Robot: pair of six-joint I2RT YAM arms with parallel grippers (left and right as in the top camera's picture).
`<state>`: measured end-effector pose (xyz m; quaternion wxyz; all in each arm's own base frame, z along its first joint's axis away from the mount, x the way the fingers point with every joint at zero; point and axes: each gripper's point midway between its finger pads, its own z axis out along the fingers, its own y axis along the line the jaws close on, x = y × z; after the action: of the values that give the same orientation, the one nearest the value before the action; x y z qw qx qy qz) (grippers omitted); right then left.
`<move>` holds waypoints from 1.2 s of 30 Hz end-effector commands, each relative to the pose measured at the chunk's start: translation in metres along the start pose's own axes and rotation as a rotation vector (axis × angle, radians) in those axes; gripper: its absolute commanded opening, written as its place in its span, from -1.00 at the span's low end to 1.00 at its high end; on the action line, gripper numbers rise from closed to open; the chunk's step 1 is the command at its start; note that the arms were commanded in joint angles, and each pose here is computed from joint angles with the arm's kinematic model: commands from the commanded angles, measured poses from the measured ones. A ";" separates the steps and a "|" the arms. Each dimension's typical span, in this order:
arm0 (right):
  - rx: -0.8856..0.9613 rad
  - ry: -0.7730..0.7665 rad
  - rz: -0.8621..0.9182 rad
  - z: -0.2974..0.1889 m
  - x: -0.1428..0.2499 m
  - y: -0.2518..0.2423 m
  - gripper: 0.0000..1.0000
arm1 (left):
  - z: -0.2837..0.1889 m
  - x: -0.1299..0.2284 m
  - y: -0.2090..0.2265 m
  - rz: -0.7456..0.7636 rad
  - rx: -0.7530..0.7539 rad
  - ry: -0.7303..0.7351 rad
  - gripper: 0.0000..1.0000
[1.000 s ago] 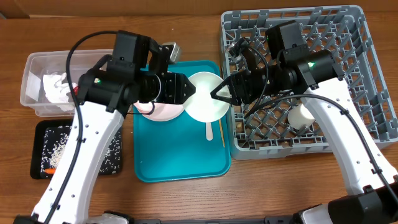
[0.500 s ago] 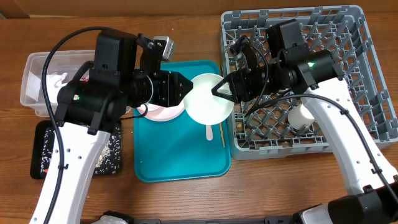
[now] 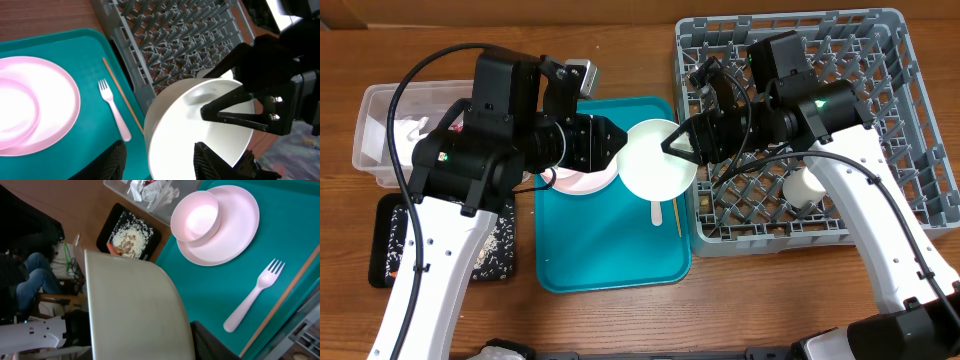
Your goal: Sort waste into correct bins and load items into the dishwasher
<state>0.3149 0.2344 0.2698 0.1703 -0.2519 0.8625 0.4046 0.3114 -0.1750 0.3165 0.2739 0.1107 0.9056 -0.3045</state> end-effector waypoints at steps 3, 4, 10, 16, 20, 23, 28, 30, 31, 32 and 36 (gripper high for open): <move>0.045 -0.001 0.005 0.000 0.000 -0.009 -0.17 | -0.005 -0.005 0.003 0.028 -0.025 -0.022 -0.07; 0.047 -0.003 0.007 0.000 0.000 -0.010 -0.18 | -0.005 -0.005 0.003 0.030 -0.026 -0.020 -0.07; 0.066 -0.026 0.032 -0.010 -0.004 -0.022 -0.17 | -0.005 -0.004 0.003 0.027 -0.027 -0.015 -0.07; 0.172 -0.057 0.068 -0.025 -0.007 -0.053 -0.17 | -0.005 -0.003 0.003 0.033 -0.027 -0.013 -0.08; 0.324 -0.075 0.080 -0.038 -0.009 -0.083 -0.17 | -0.005 -0.003 0.003 0.033 -0.027 -0.013 -0.12; 0.444 -0.094 0.099 -0.048 -0.011 -0.104 -0.17 | -0.005 -0.003 0.003 0.033 -0.028 -0.013 -0.11; 0.640 -0.129 0.115 -0.066 -0.017 -0.134 -0.17 | -0.005 -0.002 0.004 0.031 -0.028 -0.007 -0.11; 0.714 -0.138 0.113 -0.075 -0.019 -0.144 -0.17 | -0.005 -0.001 0.004 0.043 -0.030 -0.003 -0.10; 0.748 -0.142 0.113 -0.079 -0.019 -0.148 -0.17 | -0.005 -0.001 0.006 0.042 -0.039 -0.003 -0.10; 0.782 -0.144 0.114 -0.083 -0.019 -0.152 -0.17 | -0.004 -0.001 0.007 0.042 -0.050 -0.004 -0.10; 0.916 -0.151 0.118 -0.100 -0.019 -0.167 -0.17 | -0.005 0.000 0.012 0.040 -0.075 -0.002 -0.10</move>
<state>0.4093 0.0973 0.2394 0.2923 -0.0997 0.9476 0.0812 0.3103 -0.1682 0.3099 0.2704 0.1115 0.9138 -0.2818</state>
